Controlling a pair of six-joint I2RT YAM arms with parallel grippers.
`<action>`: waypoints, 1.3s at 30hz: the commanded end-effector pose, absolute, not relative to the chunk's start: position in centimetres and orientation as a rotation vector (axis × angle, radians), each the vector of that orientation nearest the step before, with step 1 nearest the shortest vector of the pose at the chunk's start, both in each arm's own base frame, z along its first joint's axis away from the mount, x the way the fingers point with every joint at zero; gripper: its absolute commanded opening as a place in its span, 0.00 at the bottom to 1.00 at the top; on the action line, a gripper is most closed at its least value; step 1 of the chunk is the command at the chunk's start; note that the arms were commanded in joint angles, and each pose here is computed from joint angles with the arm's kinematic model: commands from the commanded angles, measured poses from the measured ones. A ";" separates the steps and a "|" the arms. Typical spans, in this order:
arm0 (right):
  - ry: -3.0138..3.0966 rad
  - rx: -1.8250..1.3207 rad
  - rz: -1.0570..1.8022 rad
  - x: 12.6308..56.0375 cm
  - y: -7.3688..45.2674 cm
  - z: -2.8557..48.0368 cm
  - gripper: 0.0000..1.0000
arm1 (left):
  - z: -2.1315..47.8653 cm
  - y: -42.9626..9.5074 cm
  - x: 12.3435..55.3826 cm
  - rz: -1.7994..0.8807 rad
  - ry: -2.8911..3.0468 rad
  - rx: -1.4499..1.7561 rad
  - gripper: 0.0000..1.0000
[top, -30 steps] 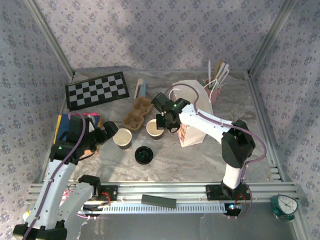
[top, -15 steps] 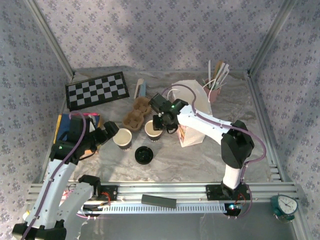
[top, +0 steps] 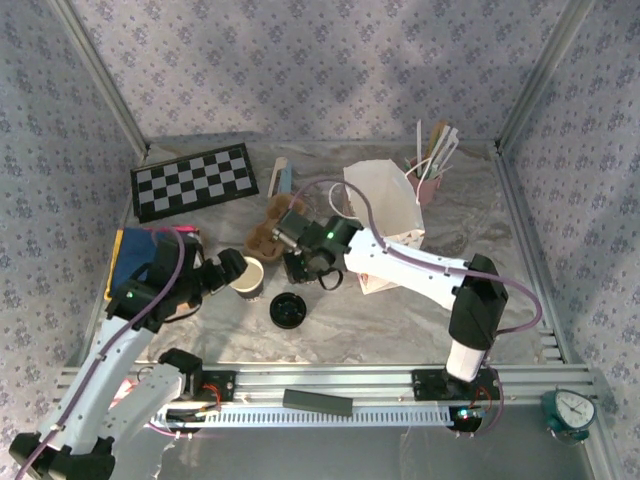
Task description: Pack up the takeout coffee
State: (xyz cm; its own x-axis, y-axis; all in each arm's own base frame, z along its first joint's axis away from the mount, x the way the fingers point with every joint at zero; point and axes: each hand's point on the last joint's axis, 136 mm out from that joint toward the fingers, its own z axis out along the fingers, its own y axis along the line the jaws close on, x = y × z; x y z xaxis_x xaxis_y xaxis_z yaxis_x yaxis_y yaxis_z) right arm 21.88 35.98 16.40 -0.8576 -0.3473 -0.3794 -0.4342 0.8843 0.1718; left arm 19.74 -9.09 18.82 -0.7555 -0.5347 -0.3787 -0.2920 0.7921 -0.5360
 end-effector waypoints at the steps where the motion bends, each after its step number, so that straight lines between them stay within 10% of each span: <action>1: 2.751 -0.690 0.343 19.7 37.1 14.3 0.35 | 18.3 -6.4 18.3 -0.486 2.422 -0.722 1.00; 39: 2.876 -0.910 0.190 15.2 42.7 5.5 0.36 | 18.5 -2.7 12.5 -0.456 2.345 -0.779 1.00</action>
